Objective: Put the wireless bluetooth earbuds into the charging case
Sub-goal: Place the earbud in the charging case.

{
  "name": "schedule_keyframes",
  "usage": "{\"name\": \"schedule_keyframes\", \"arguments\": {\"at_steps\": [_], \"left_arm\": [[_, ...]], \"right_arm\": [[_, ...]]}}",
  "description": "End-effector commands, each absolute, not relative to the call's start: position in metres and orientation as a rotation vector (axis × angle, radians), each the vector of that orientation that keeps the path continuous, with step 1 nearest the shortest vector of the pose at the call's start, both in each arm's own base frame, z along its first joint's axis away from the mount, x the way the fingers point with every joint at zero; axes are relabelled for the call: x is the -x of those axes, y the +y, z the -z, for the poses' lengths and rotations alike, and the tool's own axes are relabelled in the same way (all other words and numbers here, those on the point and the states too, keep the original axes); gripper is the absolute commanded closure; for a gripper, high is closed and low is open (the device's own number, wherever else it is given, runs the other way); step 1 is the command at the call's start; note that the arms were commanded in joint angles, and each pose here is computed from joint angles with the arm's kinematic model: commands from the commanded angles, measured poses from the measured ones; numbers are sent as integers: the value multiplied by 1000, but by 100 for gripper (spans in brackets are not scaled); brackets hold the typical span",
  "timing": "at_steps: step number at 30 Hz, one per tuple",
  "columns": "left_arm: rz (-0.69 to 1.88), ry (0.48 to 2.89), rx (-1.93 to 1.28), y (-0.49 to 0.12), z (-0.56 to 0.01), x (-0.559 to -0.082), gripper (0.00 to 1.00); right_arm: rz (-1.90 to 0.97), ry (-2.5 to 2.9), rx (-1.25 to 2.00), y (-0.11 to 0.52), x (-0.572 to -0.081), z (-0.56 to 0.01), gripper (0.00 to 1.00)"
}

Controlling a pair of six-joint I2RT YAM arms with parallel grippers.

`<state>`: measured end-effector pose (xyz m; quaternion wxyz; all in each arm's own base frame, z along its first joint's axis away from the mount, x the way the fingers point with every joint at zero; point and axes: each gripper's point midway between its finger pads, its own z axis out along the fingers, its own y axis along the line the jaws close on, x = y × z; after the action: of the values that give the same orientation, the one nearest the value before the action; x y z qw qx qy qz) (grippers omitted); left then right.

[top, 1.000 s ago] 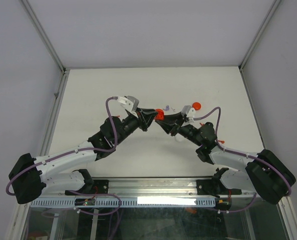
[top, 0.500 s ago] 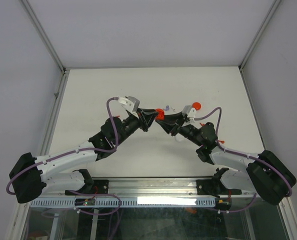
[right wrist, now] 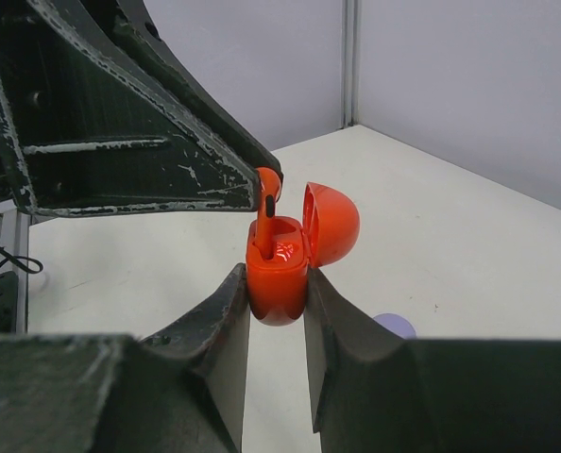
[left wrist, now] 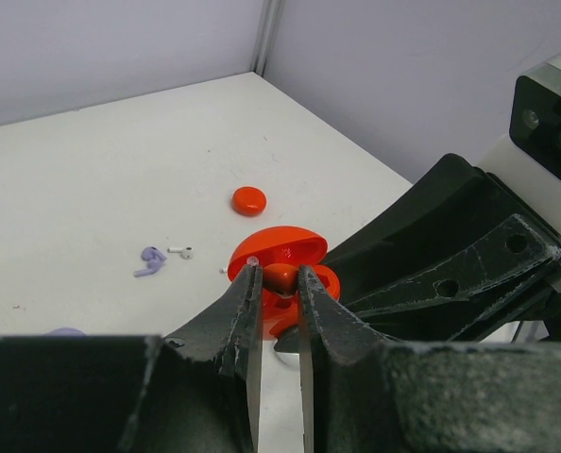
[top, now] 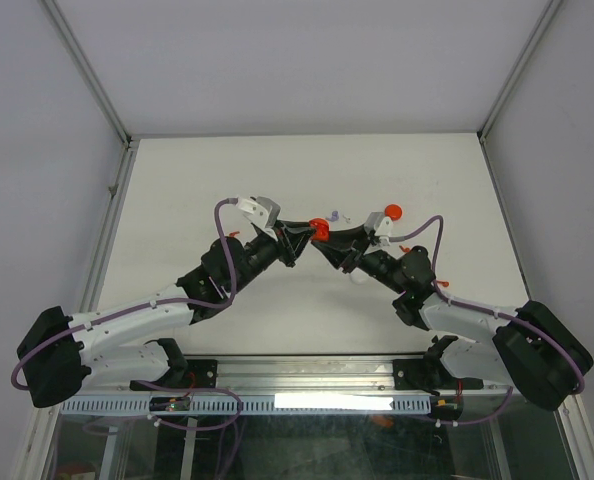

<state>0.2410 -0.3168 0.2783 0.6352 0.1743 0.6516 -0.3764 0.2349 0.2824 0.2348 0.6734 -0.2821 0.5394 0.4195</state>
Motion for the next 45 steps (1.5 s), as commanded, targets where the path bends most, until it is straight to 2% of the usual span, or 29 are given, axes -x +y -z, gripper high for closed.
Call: {"name": "schedule_keyframes", "arguments": {"at_steps": [1, 13, 18, 23, 27, 37, 45], "left_arm": [[857, 1439, -415, -316, -293, -237, 87], [884, 1474, -431, -320, -287, -231, 78], [902, 1484, -428, -321, -291, -229, 68], [943, 1492, -398, -320, -303, -226, 54], [970, 1506, -367, -316, -315, -223, 48], [1120, 1547, -451, -313, -329, -216, 40], [1249, 1562, -513, -312, -327, -208, 42]], "right_arm": [[-946, 1091, 591, 278, -232, -270, 100], [-944, 1096, 596, 278, -232, -268, 100], [-942, 1096, 596, 278, -232, -267, 100], [-937, 1099, 596, 277, -232, -266, 100], [-933, 1100, 601, 277, -231, -266, 100], [-986, 1078, 663, 283, -221, -271, 100], [-1039, 1067, 697, 288, -213, -277, 100]]}}
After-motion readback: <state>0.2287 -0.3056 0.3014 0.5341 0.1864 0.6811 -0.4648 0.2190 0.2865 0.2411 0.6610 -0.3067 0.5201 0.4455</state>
